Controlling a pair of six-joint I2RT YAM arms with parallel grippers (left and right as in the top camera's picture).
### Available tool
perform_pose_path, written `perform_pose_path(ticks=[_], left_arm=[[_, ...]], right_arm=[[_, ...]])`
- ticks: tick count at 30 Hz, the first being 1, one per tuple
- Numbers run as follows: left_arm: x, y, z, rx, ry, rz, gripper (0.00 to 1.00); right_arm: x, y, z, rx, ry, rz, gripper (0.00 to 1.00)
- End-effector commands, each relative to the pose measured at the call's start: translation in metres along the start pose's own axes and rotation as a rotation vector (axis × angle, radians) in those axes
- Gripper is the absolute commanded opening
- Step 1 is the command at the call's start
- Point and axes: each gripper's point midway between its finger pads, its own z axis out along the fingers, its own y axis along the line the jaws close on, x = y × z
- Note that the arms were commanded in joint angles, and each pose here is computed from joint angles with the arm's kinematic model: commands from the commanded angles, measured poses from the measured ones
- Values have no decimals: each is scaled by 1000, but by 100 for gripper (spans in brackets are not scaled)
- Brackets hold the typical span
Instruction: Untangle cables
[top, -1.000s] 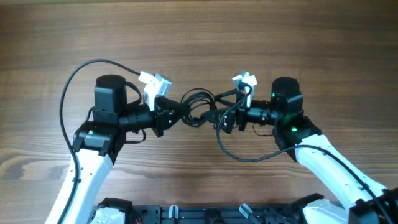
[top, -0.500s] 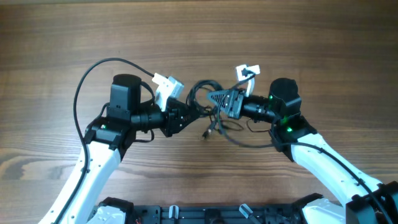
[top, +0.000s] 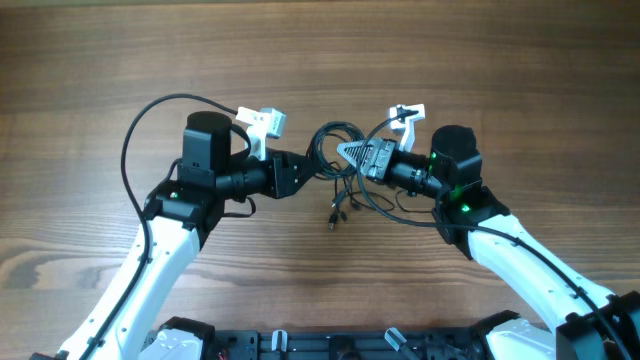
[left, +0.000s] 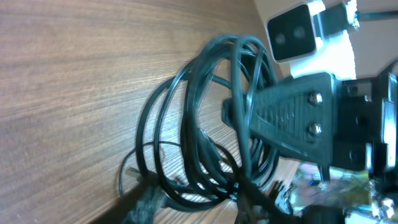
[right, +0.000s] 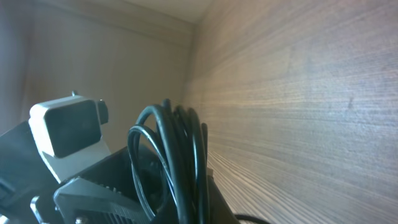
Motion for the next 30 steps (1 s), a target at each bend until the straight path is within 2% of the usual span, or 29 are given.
perform_pose_path(ticks=[1,3,5,6,7,9,13,18,20,22,23,25,30], left_arm=[[-2,-5,5,-2,3,-112,48],[7,-13,10,13,34,-50,48],[18,-22,18,24,68,207,47],[20,-19,22,-16,72,288,45],[20,-9,24,-93,65,333,36],[11,12,25,-273,28,374,4],[-6,38,13,-464,-46,354,4],[-42,58,-35,-615,-298,75,4],[-49,56,-46,-593,-377,-61,42],[-45,47,-40,-516,-368,-136,68],[-39,39,-33,-462,-324,-139,76],[-21,23,-21,-352,-217,-153,100],[-7,20,-15,-317,-155,-215,100]], right_arm=[[-1,1,2,0,-1,11,4],[-1,1,2,1,0,11,4],[0,-1,2,9,3,17,4],[1,-2,2,12,6,21,4],[3,-4,2,17,13,27,4],[5,-6,2,25,23,36,4],[15,-14,1,49,68,24,4],[24,-26,-1,93,104,47,4],[24,-25,-1,91,105,49,5],[24,-26,-1,93,101,48,5],[24,-26,-1,93,101,48,5],[24,-26,-1,93,102,49,5],[21,-28,-1,104,85,60,6]])
